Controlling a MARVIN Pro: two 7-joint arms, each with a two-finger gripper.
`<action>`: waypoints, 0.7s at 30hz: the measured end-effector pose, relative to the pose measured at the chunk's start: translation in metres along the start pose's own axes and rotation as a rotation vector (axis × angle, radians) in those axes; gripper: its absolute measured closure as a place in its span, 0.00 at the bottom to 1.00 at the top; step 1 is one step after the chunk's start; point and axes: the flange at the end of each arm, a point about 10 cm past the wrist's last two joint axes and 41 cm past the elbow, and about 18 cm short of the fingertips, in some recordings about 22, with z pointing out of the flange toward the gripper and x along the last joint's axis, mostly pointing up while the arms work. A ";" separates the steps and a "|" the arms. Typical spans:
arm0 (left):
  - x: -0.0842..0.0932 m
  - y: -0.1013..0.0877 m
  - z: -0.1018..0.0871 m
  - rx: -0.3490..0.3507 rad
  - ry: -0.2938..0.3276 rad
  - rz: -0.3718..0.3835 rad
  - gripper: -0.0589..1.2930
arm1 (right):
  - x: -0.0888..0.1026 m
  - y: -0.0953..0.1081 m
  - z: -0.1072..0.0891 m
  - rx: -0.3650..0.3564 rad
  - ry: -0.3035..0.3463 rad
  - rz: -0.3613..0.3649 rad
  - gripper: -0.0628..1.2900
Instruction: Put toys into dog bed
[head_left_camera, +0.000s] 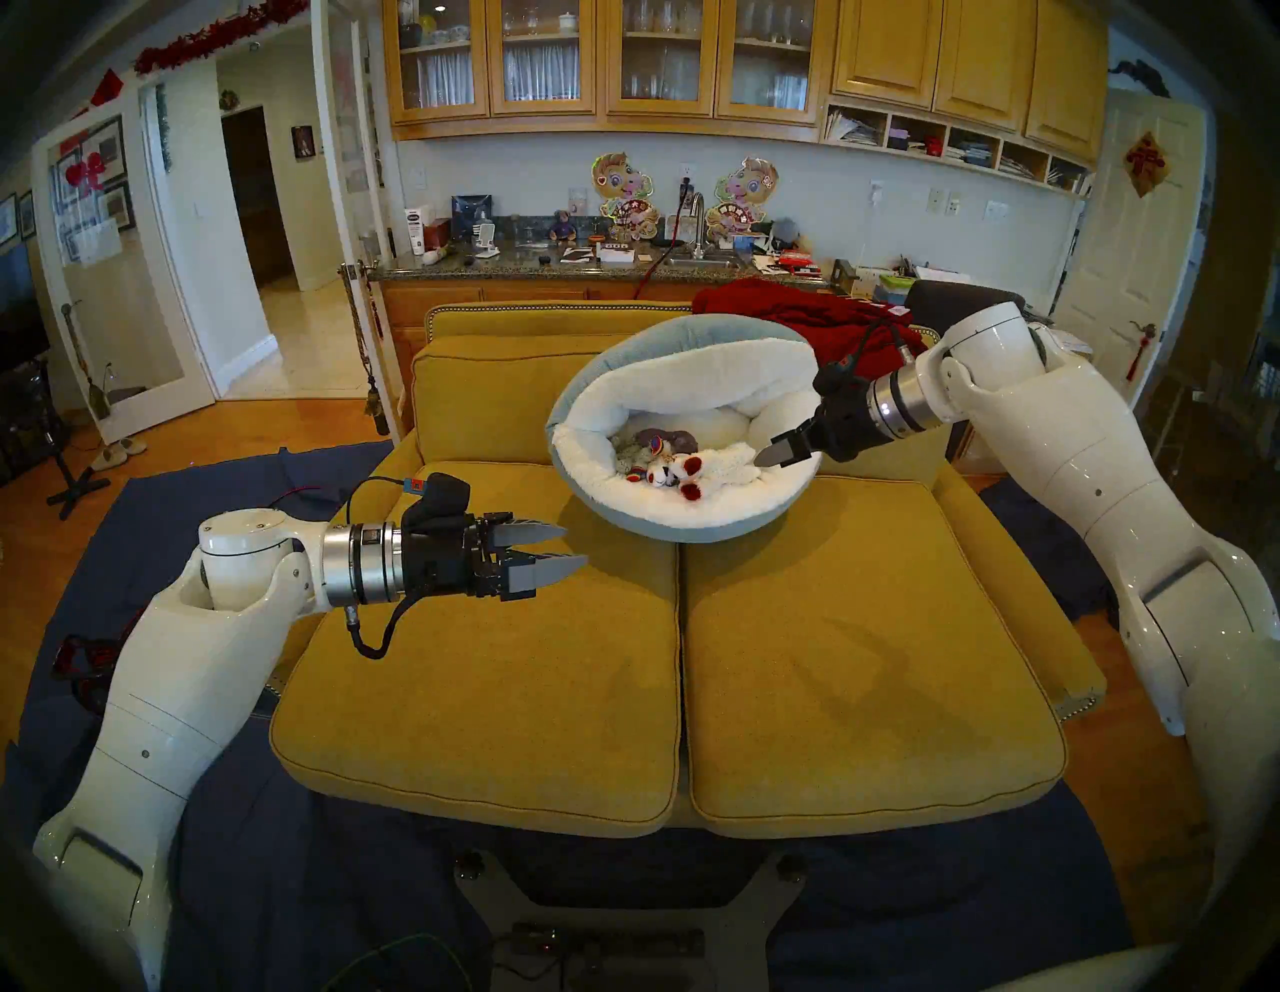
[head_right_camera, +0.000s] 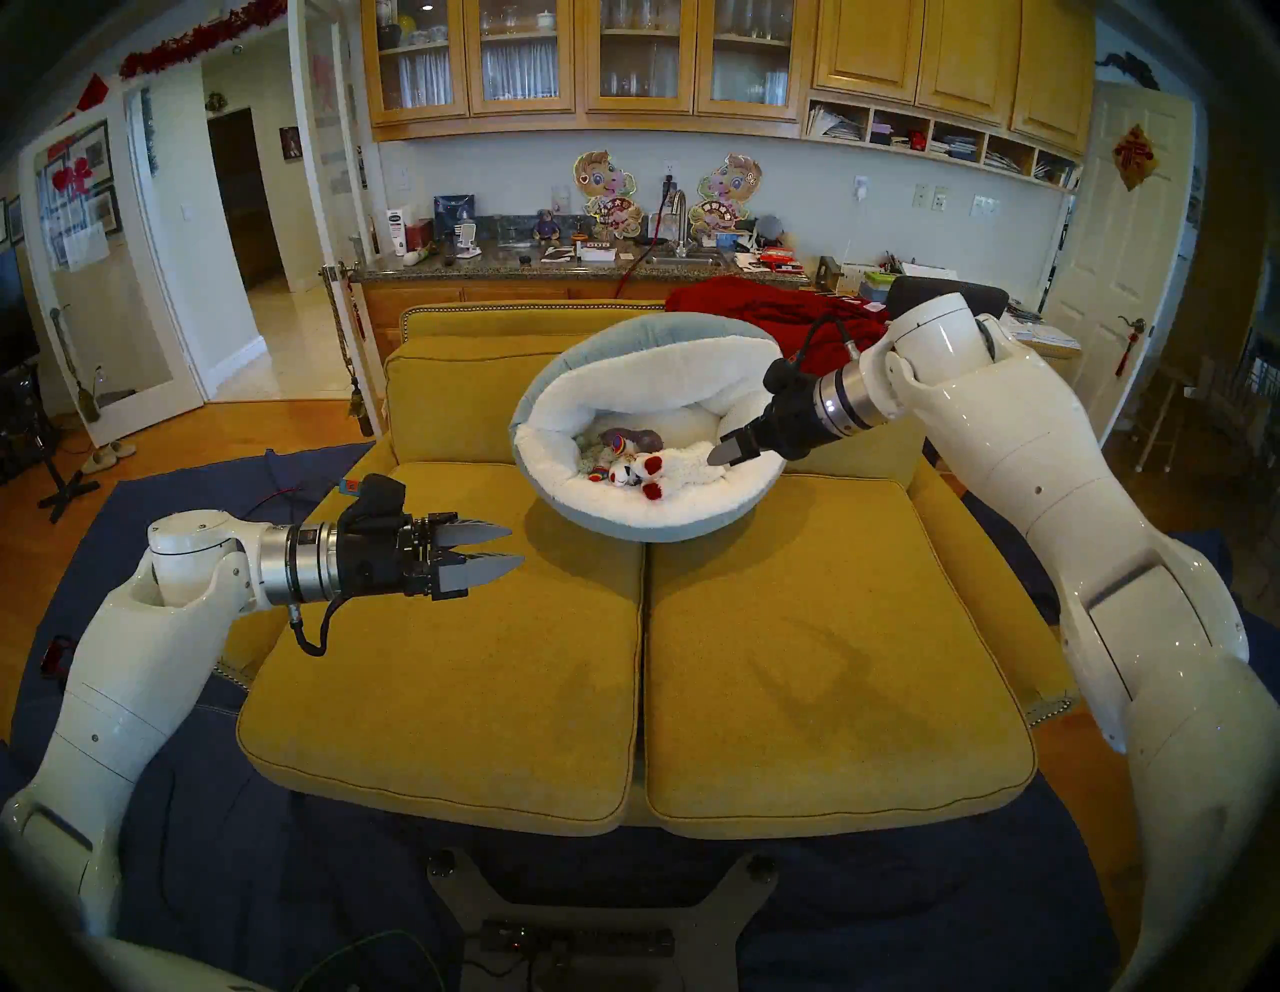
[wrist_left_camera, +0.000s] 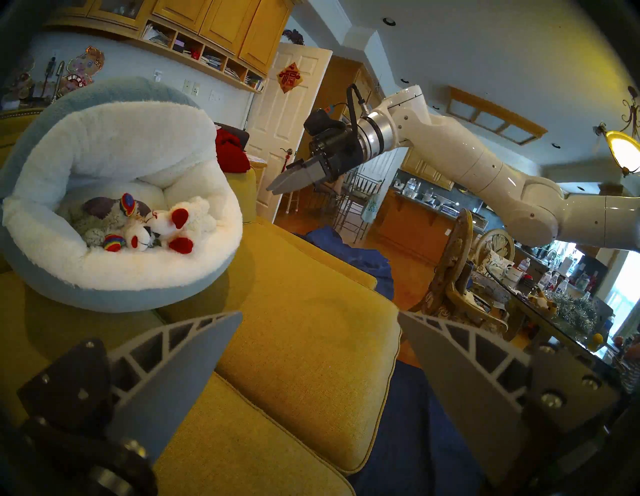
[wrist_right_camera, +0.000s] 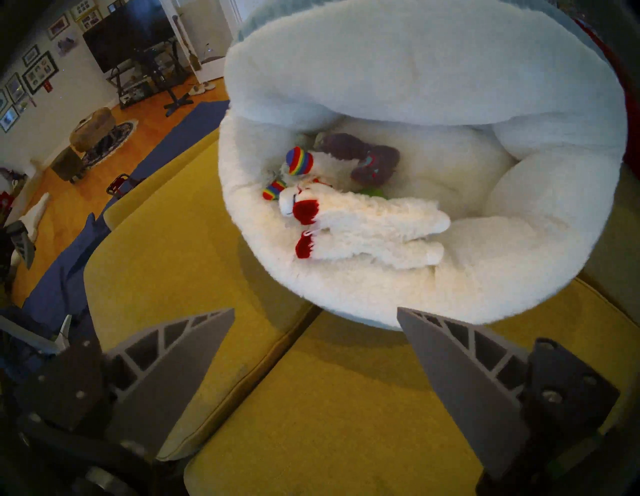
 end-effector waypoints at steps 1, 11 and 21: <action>0.000 0.000 0.000 0.000 0.000 0.000 0.06 | 0.000 -0.003 0.000 0.008 0.002 -0.009 0.06; 0.001 0.000 0.000 0.000 0.001 0.002 0.06 | -0.007 -0.027 -0.007 0.061 0.027 -0.093 0.06; 0.002 0.000 -0.001 0.002 0.003 0.005 0.06 | -0.029 -0.041 -0.013 0.031 0.013 -0.165 0.06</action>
